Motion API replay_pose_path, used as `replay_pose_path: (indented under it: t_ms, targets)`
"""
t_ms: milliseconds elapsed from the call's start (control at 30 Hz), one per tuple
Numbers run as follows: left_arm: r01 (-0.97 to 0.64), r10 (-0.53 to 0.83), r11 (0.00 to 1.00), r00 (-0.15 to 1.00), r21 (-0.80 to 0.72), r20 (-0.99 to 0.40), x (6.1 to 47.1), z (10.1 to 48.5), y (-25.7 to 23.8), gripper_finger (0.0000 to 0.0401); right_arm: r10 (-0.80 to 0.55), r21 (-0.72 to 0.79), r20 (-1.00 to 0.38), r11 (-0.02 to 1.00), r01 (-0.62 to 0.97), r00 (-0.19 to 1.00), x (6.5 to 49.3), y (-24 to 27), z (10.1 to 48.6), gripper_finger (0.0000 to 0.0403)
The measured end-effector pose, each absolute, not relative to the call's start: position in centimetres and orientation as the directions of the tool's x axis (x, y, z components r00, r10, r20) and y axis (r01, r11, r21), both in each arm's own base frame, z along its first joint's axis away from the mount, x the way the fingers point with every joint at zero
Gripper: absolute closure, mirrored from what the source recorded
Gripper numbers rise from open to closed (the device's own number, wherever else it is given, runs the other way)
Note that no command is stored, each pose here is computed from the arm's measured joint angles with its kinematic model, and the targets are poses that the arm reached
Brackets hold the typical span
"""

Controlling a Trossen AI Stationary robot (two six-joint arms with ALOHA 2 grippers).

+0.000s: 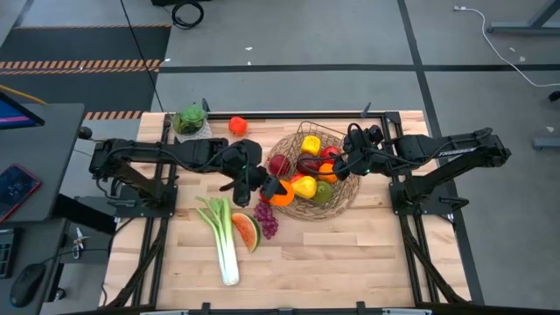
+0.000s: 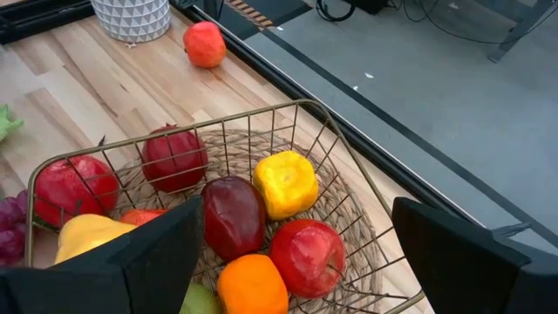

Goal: Build produce basket
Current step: Put the orange into the gold wire basket

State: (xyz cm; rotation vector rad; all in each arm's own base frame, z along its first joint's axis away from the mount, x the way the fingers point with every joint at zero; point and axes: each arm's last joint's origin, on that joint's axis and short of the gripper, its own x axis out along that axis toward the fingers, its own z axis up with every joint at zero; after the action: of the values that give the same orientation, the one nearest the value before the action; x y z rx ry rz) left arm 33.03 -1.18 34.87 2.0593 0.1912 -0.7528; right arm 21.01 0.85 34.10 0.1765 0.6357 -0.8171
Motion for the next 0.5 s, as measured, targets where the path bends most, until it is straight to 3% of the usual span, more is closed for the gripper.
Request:
replay_pose_path:
  t_ms: [67,167,233,333,433,500]
  targets:
    - [0.431,-0.147,-0.528,0.802,0.732,-0.579,33.0,34.9,-1.2,0.0131,-0.624,-0.091,-0.591,0.682,0.726,0.512,21.0,0.9,34.1,0.003]
    - [0.514,-0.137,-0.329,0.804,0.792,-0.579,33.0,34.9,-0.8,0.0131,-0.624,-0.089,-0.591,0.681,0.727,0.512,21.0,0.9,34.1,0.003]
    - [0.567,-0.124,-0.118,0.806,0.815,-0.579,33.0,34.9,-0.2,0.0131,-0.624,-0.089,-0.591,0.681,0.727,0.512,21.0,0.9,34.1,0.003]
    - [0.581,-0.093,0.287,0.809,0.762,-0.581,33.0,34.8,1.0,0.0131,-0.623,-0.087,-0.591,0.681,0.727,0.512,21.0,0.9,34.1,0.003]
    - [0.447,-0.063,0.728,0.798,0.52,-0.599,32.8,34.7,2.3,0.0131,-0.621,-0.081,-0.589,0.682,0.727,0.517,21.1,0.9,34.1,0.003]
    - [0.309,-0.044,0.885,0.801,0.349,-0.596,32.8,34.7,3.0,0.0131,-0.615,-0.077,-0.593,0.685,0.724,0.519,21.1,0.9,34.1,0.003]
